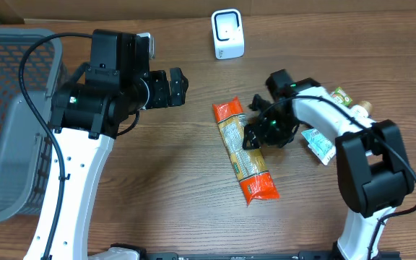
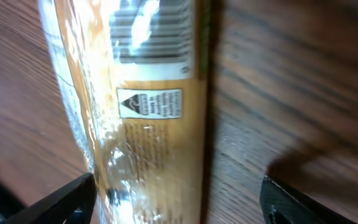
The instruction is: Scan the item barcode
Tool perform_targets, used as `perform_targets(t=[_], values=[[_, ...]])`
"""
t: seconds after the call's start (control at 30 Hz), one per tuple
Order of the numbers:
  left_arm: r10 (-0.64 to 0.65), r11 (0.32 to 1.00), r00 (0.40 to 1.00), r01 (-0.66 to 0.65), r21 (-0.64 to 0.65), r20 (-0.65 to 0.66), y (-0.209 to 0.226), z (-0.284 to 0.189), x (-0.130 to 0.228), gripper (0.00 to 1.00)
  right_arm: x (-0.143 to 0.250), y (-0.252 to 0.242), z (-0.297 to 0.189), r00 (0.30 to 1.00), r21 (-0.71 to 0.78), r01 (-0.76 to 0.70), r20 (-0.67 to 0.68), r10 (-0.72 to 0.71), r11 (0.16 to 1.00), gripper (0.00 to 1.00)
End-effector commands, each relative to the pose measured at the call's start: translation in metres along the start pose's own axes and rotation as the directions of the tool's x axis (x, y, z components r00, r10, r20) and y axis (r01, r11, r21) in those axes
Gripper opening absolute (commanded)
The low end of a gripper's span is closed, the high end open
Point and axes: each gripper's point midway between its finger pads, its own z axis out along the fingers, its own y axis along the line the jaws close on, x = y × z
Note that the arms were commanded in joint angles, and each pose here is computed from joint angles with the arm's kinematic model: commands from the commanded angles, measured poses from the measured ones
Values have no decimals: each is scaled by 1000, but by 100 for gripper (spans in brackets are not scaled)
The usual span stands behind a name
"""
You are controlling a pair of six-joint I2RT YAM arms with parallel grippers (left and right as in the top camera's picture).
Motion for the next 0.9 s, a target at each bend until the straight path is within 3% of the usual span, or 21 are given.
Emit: perform_targets(t=[0.0, 0.13, 0.2, 0.57, 0.73, 0.87], values=[[-2, 1000, 1000, 2, 5, 1, -1, 0, -1, 100, 0, 14, 1, 1000, -120, 23, 10, -22, 993, 85], [-2, 1000, 1000, 2, 5, 1, -1, 0, -1, 99, 9, 11, 26, 999, -126, 20, -27, -23, 992, 84], [-2, 1000, 1000, 2, 5, 1, -1, 0, -1, 100, 12, 9, 36, 999, -126, 6, -36, -10, 992, 79], [-2, 1000, 1000, 2, 5, 1, -1, 0, -1, 99, 18, 6, 48, 999, -124, -23, -50, 17, 992, 4], [-2, 1000, 1000, 2, 5, 1, -1, 0, -1, 100, 11, 10, 29, 998, -113, -37, -54, 31, 993, 4], [-2, 1000, 1000, 2, 5, 1, -1, 0, -1, 100, -1, 10, -18, 999, 11, -41, -1, 41, 999, 4]])
